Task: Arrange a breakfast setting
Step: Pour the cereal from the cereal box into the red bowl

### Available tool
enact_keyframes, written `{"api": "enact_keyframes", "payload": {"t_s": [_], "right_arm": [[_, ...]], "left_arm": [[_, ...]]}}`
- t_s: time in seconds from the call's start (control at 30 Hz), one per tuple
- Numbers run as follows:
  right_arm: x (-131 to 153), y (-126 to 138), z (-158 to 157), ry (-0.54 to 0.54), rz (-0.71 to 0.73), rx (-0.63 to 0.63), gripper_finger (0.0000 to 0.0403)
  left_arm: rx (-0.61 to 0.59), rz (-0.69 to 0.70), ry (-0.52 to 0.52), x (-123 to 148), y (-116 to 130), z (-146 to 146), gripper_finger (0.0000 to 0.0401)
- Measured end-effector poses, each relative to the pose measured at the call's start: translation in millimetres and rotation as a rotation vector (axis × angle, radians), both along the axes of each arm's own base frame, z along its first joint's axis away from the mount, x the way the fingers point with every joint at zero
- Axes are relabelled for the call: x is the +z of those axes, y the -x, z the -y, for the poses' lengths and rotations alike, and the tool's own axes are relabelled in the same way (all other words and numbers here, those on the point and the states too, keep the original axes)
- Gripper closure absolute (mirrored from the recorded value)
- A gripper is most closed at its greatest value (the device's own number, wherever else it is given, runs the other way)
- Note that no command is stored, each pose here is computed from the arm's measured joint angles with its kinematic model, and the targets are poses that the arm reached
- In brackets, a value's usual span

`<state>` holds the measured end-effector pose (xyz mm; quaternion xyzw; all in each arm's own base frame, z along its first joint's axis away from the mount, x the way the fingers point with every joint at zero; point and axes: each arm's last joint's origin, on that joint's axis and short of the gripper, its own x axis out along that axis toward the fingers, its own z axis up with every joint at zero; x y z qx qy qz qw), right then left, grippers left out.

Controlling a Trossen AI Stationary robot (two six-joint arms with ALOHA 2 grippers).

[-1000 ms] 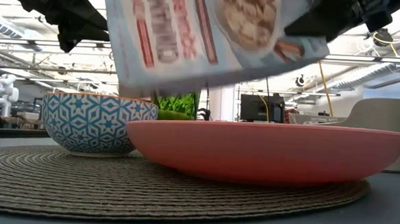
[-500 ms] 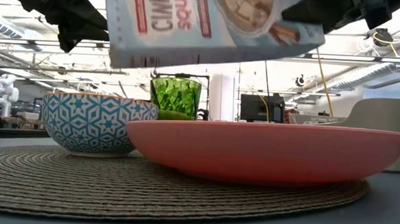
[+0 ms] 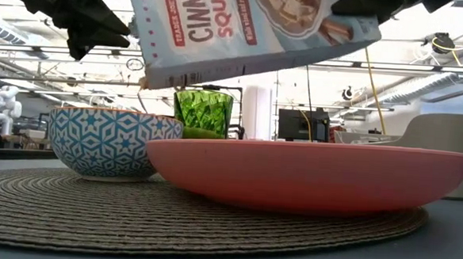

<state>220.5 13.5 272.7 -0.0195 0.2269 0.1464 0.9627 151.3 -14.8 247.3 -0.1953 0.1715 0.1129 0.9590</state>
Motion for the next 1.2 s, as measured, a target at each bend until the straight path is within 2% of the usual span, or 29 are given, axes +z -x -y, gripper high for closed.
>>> {"api": "enact_keyframes", "payload": {"t_s": [0.3, 0.5, 0.63, 0.8, 1.2], "right_arm": [[-9.2, -2.7, 0.5, 0.010, -0.075, -0.018, 0.0243], [-3.3, -6.6, 0.4, 0.010, -0.002, -0.016, 0.0243], [-7.5, -4.4, 0.2, -0.006, -0.055, -0.021, 0.0243], [-3.1, -6.3, 0.2, 0.005, -0.003, -0.014, 0.0243], [-5.9, -5.2, 0.3, 0.013, -0.032, -0.011, 0.0243]], "left_arm": [[-0.003, -0.001, -0.007, 0.0, -0.1, 0.0, 0.0277], [-0.006, -0.001, -0.014, 0.1, -0.1, 0.0, 0.0277], [-0.006, 0.000, -0.013, 0.2, -0.2, 0.0, 0.0277], [-0.005, 0.001, -0.013, 0.3, -0.1, 0.0, 0.0277], [-0.005, 0.001, -0.013, 0.3, -0.2, 0.0, 0.0277]]}}
